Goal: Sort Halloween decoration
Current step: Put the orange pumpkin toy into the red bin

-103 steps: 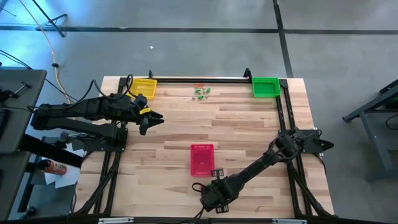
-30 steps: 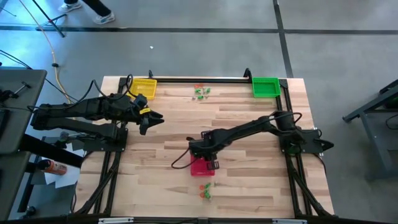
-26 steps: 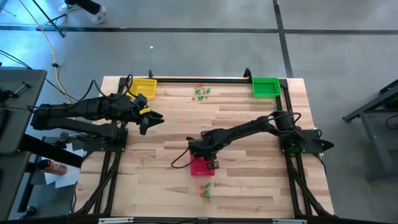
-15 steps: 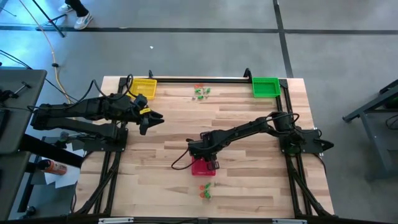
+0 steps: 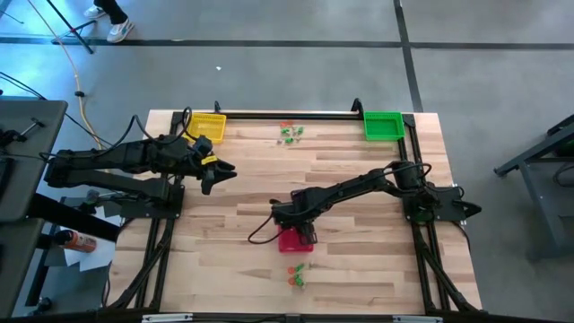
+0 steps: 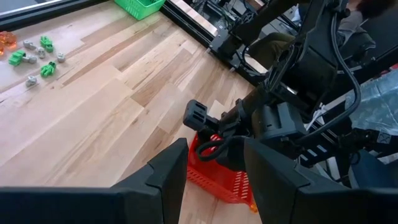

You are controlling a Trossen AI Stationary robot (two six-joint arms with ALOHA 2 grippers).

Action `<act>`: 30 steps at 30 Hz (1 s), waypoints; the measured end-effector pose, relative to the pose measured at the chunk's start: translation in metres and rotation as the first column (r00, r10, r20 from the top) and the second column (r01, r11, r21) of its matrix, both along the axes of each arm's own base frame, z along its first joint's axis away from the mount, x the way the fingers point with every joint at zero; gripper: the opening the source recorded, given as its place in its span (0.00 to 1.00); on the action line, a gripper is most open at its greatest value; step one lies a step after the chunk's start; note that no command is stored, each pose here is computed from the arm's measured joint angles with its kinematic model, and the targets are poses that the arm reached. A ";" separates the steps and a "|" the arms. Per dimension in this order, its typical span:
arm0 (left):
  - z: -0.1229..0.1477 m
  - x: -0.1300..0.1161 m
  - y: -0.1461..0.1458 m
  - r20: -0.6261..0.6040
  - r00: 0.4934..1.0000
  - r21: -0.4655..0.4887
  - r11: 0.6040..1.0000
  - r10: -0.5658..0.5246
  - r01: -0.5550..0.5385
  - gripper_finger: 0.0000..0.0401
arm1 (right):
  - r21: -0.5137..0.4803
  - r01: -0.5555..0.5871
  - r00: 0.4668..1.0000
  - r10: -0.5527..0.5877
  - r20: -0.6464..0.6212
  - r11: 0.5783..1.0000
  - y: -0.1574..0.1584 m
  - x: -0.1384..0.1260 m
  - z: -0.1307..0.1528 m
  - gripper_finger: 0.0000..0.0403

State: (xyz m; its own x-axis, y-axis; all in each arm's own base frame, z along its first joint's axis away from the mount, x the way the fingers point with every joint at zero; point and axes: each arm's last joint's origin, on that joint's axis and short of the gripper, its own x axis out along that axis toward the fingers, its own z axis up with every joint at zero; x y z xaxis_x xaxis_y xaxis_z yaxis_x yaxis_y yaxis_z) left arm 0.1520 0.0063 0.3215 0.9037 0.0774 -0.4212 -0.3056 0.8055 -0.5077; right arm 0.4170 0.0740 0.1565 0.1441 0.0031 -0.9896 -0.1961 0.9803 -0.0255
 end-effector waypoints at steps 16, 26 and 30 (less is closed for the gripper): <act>0.000 0.000 0.000 0.001 1.000 -0.004 1.000 -0.009 0.009 0.37 | 0.053 0.103 0.966 -0.113 0.232 0.993 -0.007 -0.030 0.103 0.55; 0.009 0.004 0.000 0.077 0.993 0.187 0.980 -0.088 0.072 0.37 | 0.076 0.514 0.647 -0.444 0.621 0.855 -0.024 -0.083 0.204 0.55; 0.011 0.007 0.000 0.088 0.991 0.250 0.965 -0.105 0.080 0.37 | 0.033 0.616 0.525 -0.442 0.728 0.787 -0.021 -0.096 0.220 0.55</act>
